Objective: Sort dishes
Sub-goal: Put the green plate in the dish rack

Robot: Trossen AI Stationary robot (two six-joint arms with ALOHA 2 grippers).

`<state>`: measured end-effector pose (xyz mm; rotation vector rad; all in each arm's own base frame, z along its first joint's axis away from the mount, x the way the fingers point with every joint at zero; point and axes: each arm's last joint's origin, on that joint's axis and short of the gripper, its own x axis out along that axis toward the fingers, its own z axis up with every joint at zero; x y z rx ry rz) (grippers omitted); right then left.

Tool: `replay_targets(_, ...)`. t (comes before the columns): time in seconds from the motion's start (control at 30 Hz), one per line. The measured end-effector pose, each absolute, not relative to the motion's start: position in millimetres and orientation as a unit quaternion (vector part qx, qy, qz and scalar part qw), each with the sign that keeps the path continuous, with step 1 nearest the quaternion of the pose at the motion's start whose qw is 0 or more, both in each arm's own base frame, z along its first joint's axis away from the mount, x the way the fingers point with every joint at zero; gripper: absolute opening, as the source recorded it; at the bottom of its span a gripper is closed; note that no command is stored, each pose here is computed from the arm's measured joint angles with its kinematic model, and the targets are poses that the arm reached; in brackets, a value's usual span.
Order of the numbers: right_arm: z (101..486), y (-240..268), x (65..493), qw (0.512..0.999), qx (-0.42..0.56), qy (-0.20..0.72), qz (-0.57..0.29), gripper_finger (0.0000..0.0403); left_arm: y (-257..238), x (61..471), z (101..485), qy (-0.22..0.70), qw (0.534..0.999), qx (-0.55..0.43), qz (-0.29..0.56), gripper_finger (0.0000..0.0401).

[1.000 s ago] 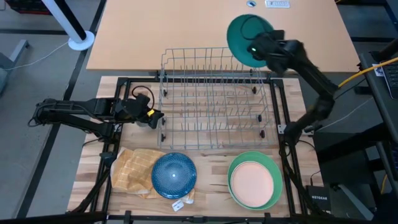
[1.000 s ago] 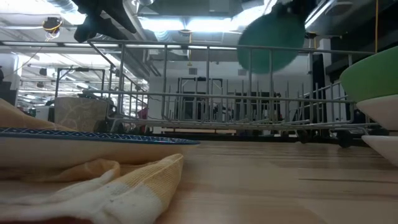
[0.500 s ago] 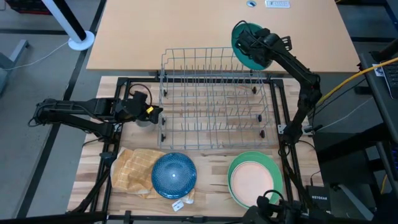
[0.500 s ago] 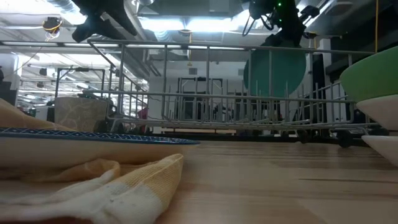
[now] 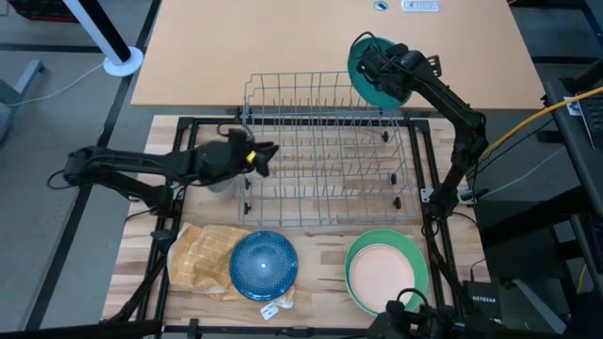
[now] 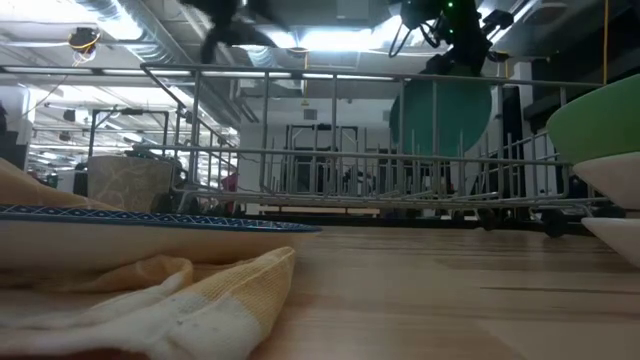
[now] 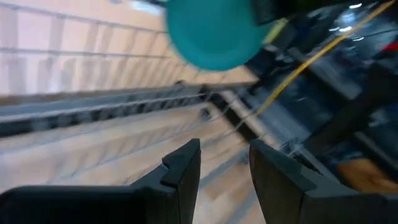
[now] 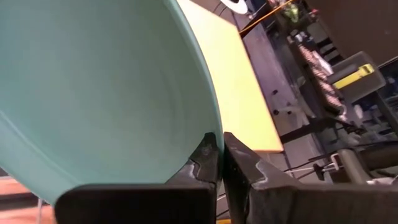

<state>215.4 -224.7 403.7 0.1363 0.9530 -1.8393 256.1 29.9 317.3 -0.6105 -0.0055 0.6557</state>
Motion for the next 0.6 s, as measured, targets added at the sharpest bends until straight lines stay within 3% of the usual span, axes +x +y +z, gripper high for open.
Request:
replay_targets(0.2,403.0,-217.0,223.4,0.527,0.061,0.4,-0.747,0.0008,52.0,274.7,313.6,-0.022,0.907,-0.358,0.22,0.0129)
replay_targets(0.4,403.4,-210.4,229.5,0.535,0.05,0.399,-0.743,0.0008,59.6,273.6,309.1,0.011,0.918,-0.338,0.208,0.0129)
replay_targets(0.6,402.8,-198.8,239.8,0.557,0.049,0.403,-0.724,0.0008,67.0,272.9,316.2,-0.017,0.934,-0.293,0.205,0.0129)
